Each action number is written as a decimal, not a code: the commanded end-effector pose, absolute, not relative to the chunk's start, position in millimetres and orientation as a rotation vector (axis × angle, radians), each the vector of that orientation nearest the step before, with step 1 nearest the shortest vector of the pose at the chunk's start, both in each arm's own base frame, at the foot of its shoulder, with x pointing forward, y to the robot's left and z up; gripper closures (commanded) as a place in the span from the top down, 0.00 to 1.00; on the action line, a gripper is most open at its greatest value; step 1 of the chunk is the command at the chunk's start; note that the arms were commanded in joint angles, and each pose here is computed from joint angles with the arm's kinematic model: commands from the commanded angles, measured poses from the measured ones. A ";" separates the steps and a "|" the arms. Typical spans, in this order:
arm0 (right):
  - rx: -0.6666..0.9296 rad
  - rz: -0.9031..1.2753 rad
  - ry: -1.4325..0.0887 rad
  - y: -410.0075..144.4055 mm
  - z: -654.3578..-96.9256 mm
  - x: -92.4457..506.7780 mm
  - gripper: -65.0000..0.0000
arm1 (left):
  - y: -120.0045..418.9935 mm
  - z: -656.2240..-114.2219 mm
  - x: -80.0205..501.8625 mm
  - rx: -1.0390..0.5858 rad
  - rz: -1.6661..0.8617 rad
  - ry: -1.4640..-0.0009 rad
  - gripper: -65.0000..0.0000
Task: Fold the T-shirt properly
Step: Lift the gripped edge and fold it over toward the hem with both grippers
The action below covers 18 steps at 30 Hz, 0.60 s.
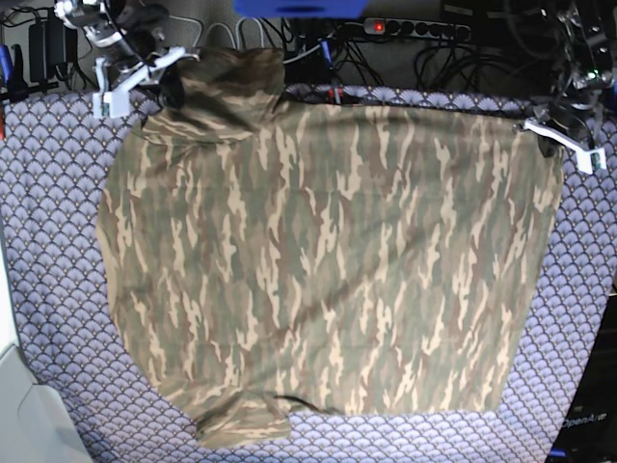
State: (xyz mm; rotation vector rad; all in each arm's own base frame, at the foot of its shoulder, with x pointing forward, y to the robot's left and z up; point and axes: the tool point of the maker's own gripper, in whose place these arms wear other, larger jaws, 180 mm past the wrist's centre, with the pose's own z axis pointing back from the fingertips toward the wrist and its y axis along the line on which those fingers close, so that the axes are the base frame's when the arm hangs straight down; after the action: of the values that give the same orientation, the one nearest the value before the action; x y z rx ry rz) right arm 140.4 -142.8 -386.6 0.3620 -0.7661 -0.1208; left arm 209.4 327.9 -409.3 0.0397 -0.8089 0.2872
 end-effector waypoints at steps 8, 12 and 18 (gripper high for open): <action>0.374 -0.059 -0.890 -138.7 -353.3 167.2 0.00 | 315.1 -364.2 229.8 0.051 0.223 -0.943 0.02; 0.358 -0.021 -0.930 -143.3 -343.7 196.2 0.00 | 315.2 -356.6 255.3 0.035 0.235 -0.946 0.02; 0.320 0.011 -0.936 -159.3 -337.8 237.0 0.00 | 325.6 -372.5 291.9 -0.010 0.313 -0.897 0.02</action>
State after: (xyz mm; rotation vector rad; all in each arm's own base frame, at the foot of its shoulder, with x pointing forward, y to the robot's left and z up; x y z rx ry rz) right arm 229.9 -154.4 -349.6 0.3288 -0.8846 0.0041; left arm 284.6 319.3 -385.4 -0.0258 -0.8560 0.3240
